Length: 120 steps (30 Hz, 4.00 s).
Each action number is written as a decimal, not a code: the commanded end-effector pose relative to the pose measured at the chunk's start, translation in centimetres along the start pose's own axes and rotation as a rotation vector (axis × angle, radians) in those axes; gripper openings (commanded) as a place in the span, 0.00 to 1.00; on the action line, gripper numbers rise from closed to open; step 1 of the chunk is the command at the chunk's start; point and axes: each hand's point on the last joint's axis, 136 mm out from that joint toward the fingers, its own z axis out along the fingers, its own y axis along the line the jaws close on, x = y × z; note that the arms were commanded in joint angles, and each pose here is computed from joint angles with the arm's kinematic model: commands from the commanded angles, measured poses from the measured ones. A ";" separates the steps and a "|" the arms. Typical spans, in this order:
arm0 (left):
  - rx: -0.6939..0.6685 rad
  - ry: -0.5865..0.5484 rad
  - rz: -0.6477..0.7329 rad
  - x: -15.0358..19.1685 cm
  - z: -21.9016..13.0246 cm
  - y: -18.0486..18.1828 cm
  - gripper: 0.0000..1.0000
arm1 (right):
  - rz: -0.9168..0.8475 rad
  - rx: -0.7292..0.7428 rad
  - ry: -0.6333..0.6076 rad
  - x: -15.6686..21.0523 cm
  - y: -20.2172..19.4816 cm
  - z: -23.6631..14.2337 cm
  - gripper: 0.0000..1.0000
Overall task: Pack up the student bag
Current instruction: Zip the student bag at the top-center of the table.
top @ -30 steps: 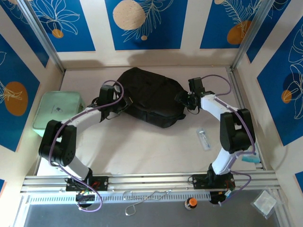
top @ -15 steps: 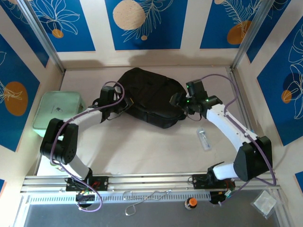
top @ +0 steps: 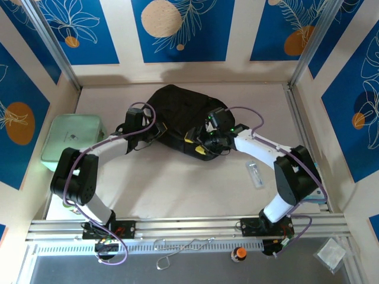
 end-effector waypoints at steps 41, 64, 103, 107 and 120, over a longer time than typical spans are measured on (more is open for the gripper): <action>0.051 0.033 0.013 0.6 0.2 -0.7 0.00 | 0.058 -0.012 -0.026 -0.8 0.5 0.6 0.13; -0.046 -0.014 0.004 -0.4 0.5 1.9 0.00 | 0.005 0.296 -0.186 0.6 -7.8 -3.0 0.00; -0.237 0.050 0.105 -3.0 3.0 6.3 0.00 | -0.154 0.408 -0.309 -5.1 -9.5 -8.9 0.00; -0.282 0.030 0.162 -5.2 2.5 6.7 0.24 | -0.257 0.336 -0.249 -4.2 -6.5 -6.8 0.00; -0.315 -0.031 0.019 -2.2 -2.4 7.8 0.66 | -0.452 0.228 -0.121 -3.1 1.8 -0.3 0.00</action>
